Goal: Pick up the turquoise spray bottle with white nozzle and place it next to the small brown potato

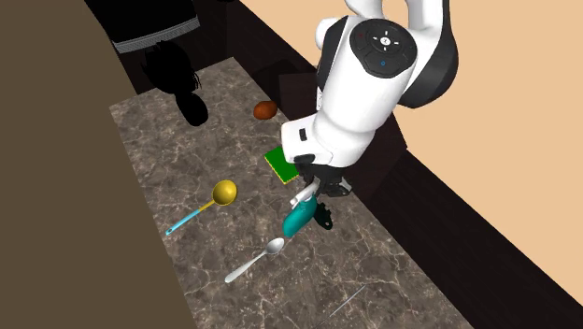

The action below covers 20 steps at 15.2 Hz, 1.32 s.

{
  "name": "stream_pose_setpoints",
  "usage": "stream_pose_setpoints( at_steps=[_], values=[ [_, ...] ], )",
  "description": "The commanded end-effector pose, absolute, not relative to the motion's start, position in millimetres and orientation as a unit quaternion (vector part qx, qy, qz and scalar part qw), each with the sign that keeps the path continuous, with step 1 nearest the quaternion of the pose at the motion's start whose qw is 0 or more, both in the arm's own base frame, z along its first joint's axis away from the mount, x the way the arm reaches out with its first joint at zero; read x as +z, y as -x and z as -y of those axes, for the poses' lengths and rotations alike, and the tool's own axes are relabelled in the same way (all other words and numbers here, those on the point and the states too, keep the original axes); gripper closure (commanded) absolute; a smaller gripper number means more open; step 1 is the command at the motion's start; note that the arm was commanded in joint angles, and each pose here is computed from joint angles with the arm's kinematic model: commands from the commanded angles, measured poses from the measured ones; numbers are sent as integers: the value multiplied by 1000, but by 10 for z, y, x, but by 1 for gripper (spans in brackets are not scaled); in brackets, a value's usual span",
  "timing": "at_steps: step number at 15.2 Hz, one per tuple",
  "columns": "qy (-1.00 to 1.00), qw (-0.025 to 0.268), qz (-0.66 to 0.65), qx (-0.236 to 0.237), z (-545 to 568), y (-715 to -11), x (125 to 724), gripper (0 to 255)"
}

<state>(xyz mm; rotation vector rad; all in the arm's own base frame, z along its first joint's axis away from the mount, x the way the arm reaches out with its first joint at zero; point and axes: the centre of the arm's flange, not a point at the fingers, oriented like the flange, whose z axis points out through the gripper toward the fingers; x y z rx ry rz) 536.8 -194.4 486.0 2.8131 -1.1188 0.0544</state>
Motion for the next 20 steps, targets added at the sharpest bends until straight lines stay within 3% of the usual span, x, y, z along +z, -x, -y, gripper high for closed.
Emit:
stream_pose_setpoints(
  at_steps=[1, 20],
  values=[
    [-928, 57, 369, 18, 1940, -5372, 4971, 255],
    [-928, 57, 369, 18, 1940, -5372, 5974, 255]
  ],
)
